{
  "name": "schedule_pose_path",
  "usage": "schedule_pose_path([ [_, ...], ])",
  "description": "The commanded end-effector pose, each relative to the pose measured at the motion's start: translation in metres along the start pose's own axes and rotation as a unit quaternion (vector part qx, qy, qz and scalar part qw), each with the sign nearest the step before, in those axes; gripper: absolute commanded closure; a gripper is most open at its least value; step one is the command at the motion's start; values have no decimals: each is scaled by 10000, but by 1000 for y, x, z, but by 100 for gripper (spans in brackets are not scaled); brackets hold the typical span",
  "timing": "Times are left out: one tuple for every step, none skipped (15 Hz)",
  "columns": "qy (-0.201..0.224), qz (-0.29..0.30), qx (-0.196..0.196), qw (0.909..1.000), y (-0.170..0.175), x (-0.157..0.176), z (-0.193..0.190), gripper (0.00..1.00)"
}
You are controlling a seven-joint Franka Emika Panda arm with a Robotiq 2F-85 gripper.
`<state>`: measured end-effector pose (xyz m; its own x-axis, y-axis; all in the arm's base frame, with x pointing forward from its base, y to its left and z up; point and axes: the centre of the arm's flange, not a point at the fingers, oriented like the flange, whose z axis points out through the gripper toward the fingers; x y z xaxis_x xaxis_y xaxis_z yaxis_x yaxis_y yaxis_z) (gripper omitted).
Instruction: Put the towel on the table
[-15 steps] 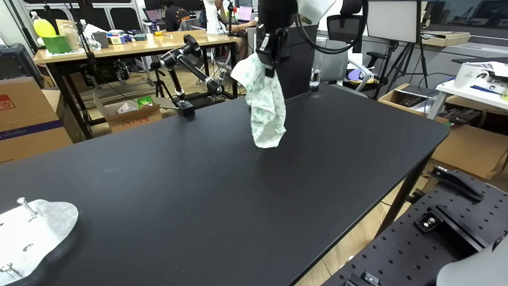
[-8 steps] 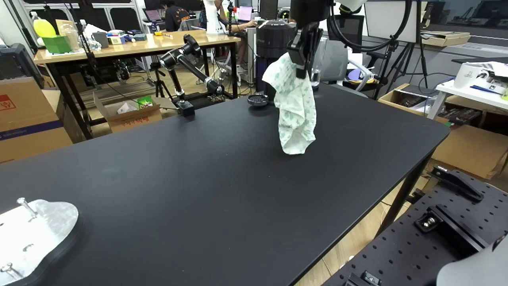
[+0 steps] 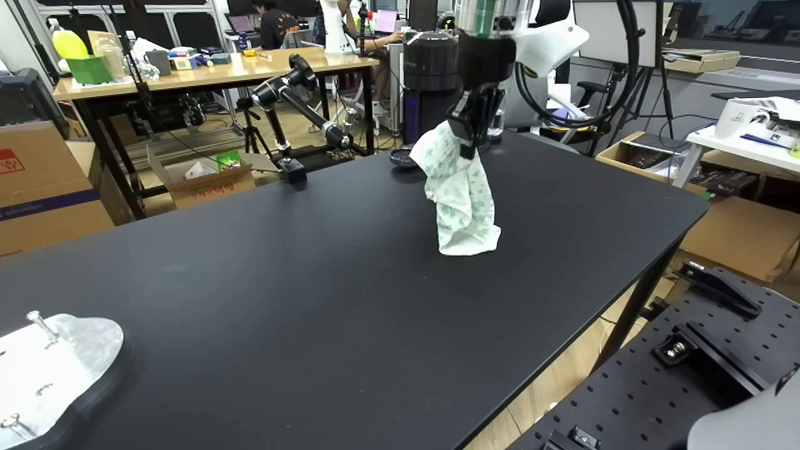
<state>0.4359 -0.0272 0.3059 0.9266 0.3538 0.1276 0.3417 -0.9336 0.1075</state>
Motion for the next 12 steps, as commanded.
schedule_pose_path([
  [424,328,-20,9986,-9,7,25,99],
  [532,377,-36,9979,-12,8,29,99],
  [551,426,-47,9976,-15,7,34,72],
  [542,447,-53,9975,-17,7,38,71],
  [494,498,-33,9975,-18,6,41,66],
  [429,571,-35,9974,-19,5,42,58],
  [355,612,2,9975,-19,4,42,52],
  [291,670,29,9973,-20,3,39,46],
  [255,700,64,9972,-20,3,36,38],
  [215,719,93,9971,-21,2,33,32],
  [147,708,143,9973,-23,0,29,24],
  [83,717,172,9972,-25,-1,26,19],
])
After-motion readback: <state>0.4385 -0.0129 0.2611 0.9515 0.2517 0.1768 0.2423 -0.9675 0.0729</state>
